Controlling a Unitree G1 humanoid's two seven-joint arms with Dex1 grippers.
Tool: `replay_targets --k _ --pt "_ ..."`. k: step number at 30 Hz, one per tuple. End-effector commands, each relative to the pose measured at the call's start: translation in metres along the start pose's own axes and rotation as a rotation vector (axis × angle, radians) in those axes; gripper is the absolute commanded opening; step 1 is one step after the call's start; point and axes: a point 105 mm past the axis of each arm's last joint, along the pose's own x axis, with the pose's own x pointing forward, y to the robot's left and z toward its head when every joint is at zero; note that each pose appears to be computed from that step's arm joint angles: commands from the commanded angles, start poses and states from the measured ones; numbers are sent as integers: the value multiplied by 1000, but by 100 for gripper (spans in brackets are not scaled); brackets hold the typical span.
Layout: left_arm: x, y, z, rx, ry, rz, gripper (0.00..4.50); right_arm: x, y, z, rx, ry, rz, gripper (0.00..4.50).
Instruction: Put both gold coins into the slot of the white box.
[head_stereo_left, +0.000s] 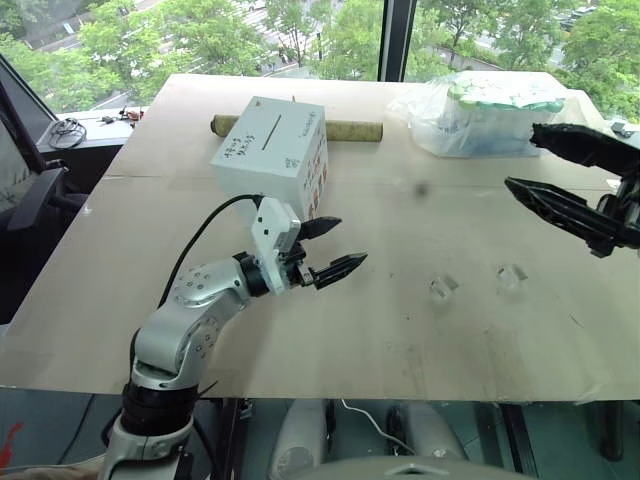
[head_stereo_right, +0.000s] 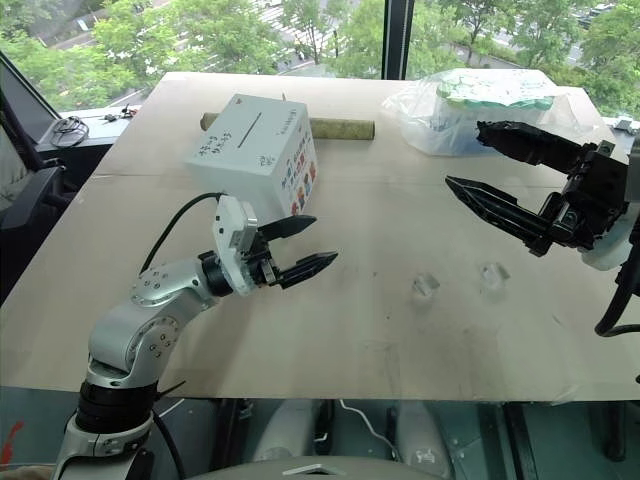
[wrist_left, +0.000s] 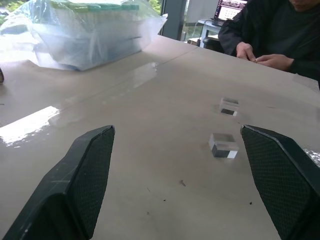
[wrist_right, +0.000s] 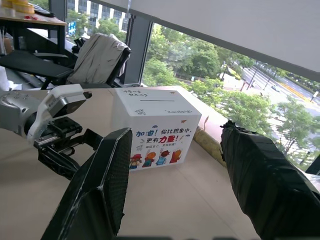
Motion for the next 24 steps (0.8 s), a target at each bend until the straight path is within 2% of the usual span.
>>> replay_targets --k 1,17,24 --pt "0 -1 7 58 -41 28 411 -6 2 11 -43 -31 -17 308" --pt "-7 3 -2 64 -61 58 411 -15 2 12 -51 -35 -58 308" --pt "-17 6 -8 28 -17 8 411 -19 3 7 -42 -3 -76 308"
